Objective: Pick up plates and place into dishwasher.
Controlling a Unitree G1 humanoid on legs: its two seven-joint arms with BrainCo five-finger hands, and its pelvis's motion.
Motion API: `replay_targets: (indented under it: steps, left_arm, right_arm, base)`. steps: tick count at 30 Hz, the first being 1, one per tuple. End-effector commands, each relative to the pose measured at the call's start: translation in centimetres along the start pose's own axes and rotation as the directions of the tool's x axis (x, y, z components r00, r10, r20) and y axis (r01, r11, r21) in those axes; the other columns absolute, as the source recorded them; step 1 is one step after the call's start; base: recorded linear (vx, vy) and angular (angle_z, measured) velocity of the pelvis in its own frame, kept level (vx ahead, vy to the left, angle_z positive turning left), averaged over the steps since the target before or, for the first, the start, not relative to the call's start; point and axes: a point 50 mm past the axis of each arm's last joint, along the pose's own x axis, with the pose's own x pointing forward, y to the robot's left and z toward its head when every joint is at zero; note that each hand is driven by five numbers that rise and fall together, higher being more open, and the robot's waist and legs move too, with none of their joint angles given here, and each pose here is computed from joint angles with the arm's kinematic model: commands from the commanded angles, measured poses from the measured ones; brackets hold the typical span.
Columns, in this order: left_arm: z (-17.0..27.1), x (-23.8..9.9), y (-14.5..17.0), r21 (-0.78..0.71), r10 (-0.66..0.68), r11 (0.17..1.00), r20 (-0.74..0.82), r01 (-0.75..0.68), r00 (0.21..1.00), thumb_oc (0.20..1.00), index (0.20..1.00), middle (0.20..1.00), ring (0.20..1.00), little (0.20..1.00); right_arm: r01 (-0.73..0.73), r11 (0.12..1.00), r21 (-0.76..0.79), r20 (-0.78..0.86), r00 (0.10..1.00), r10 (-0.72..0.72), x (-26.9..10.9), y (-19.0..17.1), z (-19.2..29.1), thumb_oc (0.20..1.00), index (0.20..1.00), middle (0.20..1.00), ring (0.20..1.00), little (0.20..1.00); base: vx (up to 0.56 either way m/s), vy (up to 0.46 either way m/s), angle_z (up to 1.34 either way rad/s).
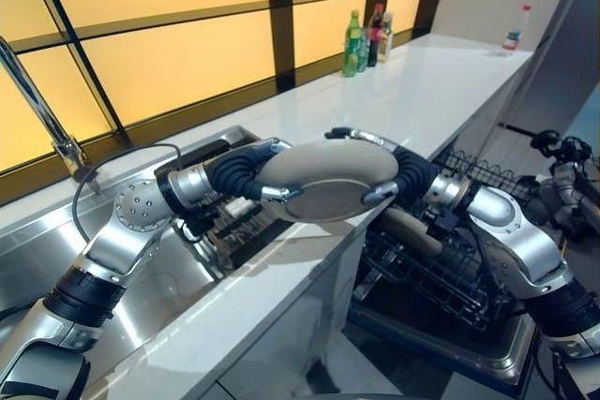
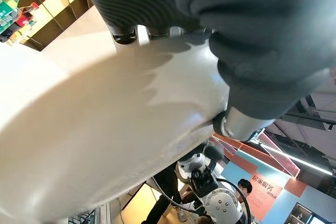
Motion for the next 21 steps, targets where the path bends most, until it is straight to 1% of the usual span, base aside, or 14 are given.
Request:
replay_targets:
  steps: [1,3,6,12,13,14,18,19,21]
  left_arm:
    - [2.3,2.0,1.2,0.056,-0.019,0.998,0.139,0.011,0.99,0.2,0.2,0.2,0.2,0.2]
    - [2.3,1.8,1.2,0.058,-0.016,0.998,0.13,0.009,0.991,0.2,0.2,0.2,0.2,0.2]
    - [2.3,1.6,1.3,0.059,-0.01,0.998,0.126,0.002,0.992,0.2,0.2,0.2,0.2,0.2]
    - [2.2,1.2,1.1,0.049,-0.004,0.999,0.134,-0.003,0.991,0.2,0.2,0.2,0.2,0.2]
    - [2.1,1.3,1.0,0.047,-0.002,0.999,0.135,-0.005,0.991,0.2,0.2,0.2,0.2,0.2]
    - [2.0,1.3,1.0,0.047,0.001,0.999,0.136,-0.007,0.991,0.2,0.2,0.2,0.2,0.2]
    - [1.9,1.2,1.0,0.039,0.016,0.999,0.141,-0.022,0.99,0.2,0.2,0.2,0.2,0.2]
    - [1.8,1.1,0.9,0.034,0.024,0.999,0.144,-0.029,0.989,0.2,0.2,0.2,0.2,0.2]
    - [1.7,1.1,0.9,0.032,0.034,0.999,0.146,-0.039,0.989,0.2,0.2,0.2,0.2,0.2]
  right_arm:
    - [-0.227,0.961,-0.157,0.025,0.972,0.233,1.6,2.0,2.5,1.0,1.0,1.0,1.0,1.0]
    - [-0.283,0.943,-0.174,-0.03,0.959,0.282,1.3,2.1,2.3,1.0,1.0,1.0,1.0,1.0]
    - [-0.316,0.932,-0.177,-0.05,0.949,0.313,1.1,2.2,2.4,1.0,1.0,1.0,1.0,1.0]
    - [-0.293,0.943,-0.155,0.018,0.954,0.3,1.6,2.3,2.9,1.0,1.0,1.0,1.0,1.0]
    - [-0.284,0.948,-0.145,0.035,0.956,0.291,1.7,2.2,3.0,0.696,0.696,0.696,0.696,0.696]
    - [-0.264,0.955,-0.134,0.067,0.959,0.274,1.9,2.1,3.2,0.2,0.2,0.2,0.2,0.2]
    - [-0.172,0.983,-0.063,0.184,0.966,0.181,2.3,1.7,4.0,0.2,0.2,0.2,0.2,0.2]
    - [-0.131,0.991,-0.018,0.24,0.962,0.131,2.4,1.5,4.3,0.2,0.2,0.2,0.2,0.2]
    - [-0.087,0.996,0.012,0.283,0.956,0.08,2.4,1.4,4.3,0.2,0.2,0.2,0.2,0.2]
  base:
    - [0.0,0.0,0.0]
    - [0.0,0.0,0.0]
    - [0.0,0.0,0.0]
    - [0.0,0.0,0.0]
    - [0.0,0.0,0.0]
    - [0.0,0.0,0.0]
    - [0.0,0.0,0.0]
    - [0.0,0.0,0.0]
    - [0.0,0.0,0.0]
